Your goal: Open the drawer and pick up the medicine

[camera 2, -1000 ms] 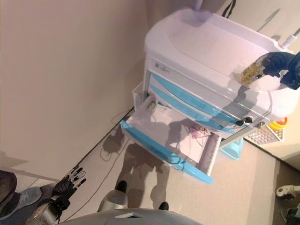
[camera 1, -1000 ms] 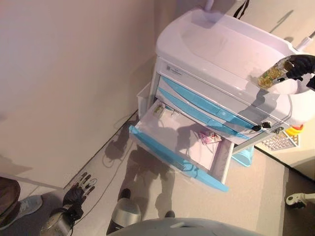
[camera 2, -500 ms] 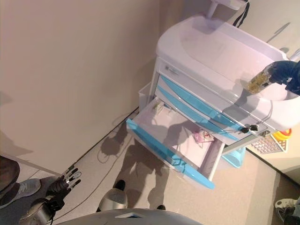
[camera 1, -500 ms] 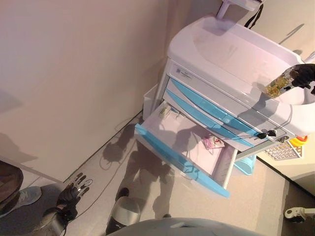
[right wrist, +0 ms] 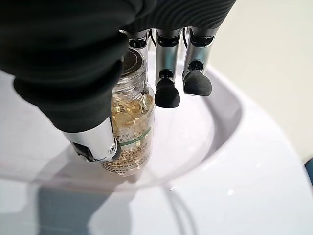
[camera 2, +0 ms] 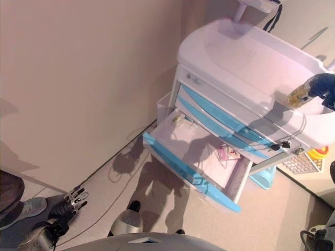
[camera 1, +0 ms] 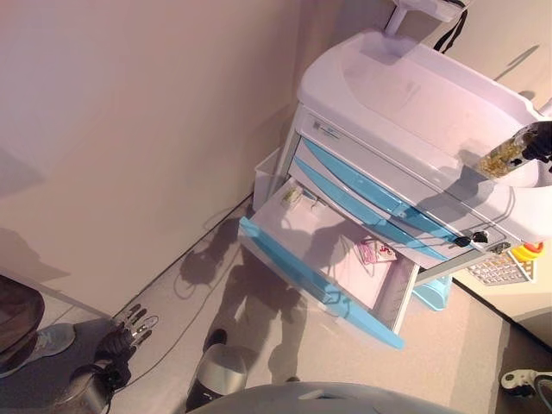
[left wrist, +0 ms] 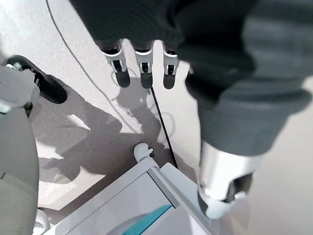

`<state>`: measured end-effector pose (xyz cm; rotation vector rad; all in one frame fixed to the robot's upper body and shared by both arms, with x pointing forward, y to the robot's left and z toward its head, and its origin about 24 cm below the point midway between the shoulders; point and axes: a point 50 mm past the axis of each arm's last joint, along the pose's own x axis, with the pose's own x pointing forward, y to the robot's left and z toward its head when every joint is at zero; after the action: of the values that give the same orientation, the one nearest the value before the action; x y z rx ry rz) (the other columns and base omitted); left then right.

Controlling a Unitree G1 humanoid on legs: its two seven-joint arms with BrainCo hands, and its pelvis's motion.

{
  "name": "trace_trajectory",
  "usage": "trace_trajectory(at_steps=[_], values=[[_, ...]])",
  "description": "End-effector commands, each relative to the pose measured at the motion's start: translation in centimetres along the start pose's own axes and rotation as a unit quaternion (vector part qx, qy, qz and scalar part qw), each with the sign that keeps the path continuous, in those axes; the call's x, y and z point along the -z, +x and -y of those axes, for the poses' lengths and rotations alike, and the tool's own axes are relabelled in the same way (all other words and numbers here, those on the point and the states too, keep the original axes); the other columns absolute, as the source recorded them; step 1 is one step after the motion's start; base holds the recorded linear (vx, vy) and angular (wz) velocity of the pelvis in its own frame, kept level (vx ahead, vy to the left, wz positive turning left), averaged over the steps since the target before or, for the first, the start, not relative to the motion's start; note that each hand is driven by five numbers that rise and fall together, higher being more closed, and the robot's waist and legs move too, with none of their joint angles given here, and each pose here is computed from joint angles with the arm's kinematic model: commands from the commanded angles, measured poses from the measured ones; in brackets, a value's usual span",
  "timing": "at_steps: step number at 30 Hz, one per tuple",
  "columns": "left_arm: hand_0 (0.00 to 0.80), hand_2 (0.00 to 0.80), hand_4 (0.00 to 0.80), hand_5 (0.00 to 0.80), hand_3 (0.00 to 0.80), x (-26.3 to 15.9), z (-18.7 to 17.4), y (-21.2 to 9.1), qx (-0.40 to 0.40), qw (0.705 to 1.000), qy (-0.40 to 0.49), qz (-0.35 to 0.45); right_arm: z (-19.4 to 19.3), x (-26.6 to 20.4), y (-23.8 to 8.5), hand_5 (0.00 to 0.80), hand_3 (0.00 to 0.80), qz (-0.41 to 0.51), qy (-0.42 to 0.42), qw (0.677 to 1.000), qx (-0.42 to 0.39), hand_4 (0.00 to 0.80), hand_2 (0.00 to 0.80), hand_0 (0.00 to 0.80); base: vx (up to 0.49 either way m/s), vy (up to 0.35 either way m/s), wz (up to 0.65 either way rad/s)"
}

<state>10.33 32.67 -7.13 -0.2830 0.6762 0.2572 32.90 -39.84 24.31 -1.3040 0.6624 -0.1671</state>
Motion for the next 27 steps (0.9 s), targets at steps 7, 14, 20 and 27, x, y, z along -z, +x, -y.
trace_trajectory(at_steps=[7,14,20,27], values=[[0.000,0.000,0.000,0.000,0.000,-2.0,-0.5,-0.7,0.015,0.998,0.061,0.015,4.7,1.0,-2.1,0.800,0.800,-0.038,-0.004,0.995,0.088,0.800,0.800,0.800,0.039,-0.020,0.03],[0.000,0.000,0.000,0.000,0.000,-2.5,-0.7,-0.7,0.016,0.997,0.073,0.016,4.0,0.9,-1.7,0.800,0.800,-0.043,-0.008,0.996,0.075,0.800,0.800,0.800,0.029,-0.028,0.02],[0.000,0.000,0.000,0.000,0.000,-2.5,-1.0,-0.9,0.014,0.997,0.079,0.014,3.8,0.9,-1.6,0.427,0.427,-0.044,-0.010,0.996,0.075,0.427,0.427,0.427,0.028,-0.015,0.01],[0.000,0.000,0.000,0.000,0.000,-2.6,-0.9,-0.9,0.017,0.996,0.085,0.012,3.3,0.9,-1.2,0.000,0.000,-0.053,-0.019,0.995,0.087,0.000,0.000,0.000,0.014,-0.004,0.00]])
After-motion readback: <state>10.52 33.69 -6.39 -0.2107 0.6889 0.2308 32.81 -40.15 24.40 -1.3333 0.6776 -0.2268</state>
